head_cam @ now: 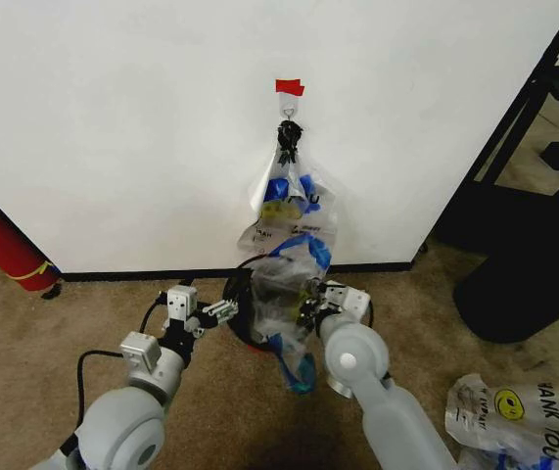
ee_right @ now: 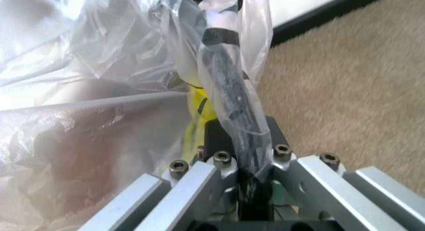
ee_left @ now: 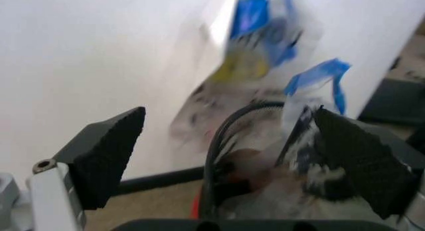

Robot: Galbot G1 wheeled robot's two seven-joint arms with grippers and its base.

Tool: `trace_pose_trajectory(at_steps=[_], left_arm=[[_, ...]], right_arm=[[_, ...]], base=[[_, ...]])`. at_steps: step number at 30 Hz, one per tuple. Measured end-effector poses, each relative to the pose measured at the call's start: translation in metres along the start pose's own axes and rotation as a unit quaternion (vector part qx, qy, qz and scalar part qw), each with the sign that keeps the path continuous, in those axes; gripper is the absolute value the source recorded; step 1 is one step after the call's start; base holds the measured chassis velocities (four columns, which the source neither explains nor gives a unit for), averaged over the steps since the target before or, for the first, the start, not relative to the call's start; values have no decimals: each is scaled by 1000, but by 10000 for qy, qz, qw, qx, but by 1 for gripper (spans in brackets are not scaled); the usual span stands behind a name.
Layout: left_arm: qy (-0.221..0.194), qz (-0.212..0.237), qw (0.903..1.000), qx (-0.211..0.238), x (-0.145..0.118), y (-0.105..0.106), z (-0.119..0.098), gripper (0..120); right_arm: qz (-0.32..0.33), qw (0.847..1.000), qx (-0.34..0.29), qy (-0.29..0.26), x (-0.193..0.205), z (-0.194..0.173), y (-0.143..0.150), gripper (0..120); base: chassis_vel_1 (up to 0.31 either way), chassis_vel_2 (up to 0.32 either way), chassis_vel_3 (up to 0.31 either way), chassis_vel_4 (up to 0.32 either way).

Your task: Pick up the garbage bag from the wall and place it over the trash bin.

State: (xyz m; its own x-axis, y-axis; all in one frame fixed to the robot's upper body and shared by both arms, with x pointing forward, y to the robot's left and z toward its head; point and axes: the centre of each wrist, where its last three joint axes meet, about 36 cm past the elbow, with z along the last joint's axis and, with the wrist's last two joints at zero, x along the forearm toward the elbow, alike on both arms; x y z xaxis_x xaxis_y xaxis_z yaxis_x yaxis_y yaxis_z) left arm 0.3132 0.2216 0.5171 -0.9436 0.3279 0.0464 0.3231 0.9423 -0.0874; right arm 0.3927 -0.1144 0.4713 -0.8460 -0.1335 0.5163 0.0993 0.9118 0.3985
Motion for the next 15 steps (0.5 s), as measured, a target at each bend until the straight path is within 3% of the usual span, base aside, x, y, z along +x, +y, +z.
trace_pose_trajectory(at_steps=[1,4,8,15], left_arm=[[0,0,10000,0,0,0,0,100],[138,410,9985,325,-1,-8,-28,100],[566,814,9931,620,1,-14,-52,100],[1223,906,9853,779,5,-20,-52,100]], right_arm=[[0,10000,0,0,0,0,0,0],[60,9997,95,-199,8,10,-9,0],[46,9995,214,-226,14,21,-9,0],[-82,9991,359,-222,16,18,-2,0]], base=[[0,0,0,0],[0,0,0,0],[0,0,0,0],[0,0,0,0]])
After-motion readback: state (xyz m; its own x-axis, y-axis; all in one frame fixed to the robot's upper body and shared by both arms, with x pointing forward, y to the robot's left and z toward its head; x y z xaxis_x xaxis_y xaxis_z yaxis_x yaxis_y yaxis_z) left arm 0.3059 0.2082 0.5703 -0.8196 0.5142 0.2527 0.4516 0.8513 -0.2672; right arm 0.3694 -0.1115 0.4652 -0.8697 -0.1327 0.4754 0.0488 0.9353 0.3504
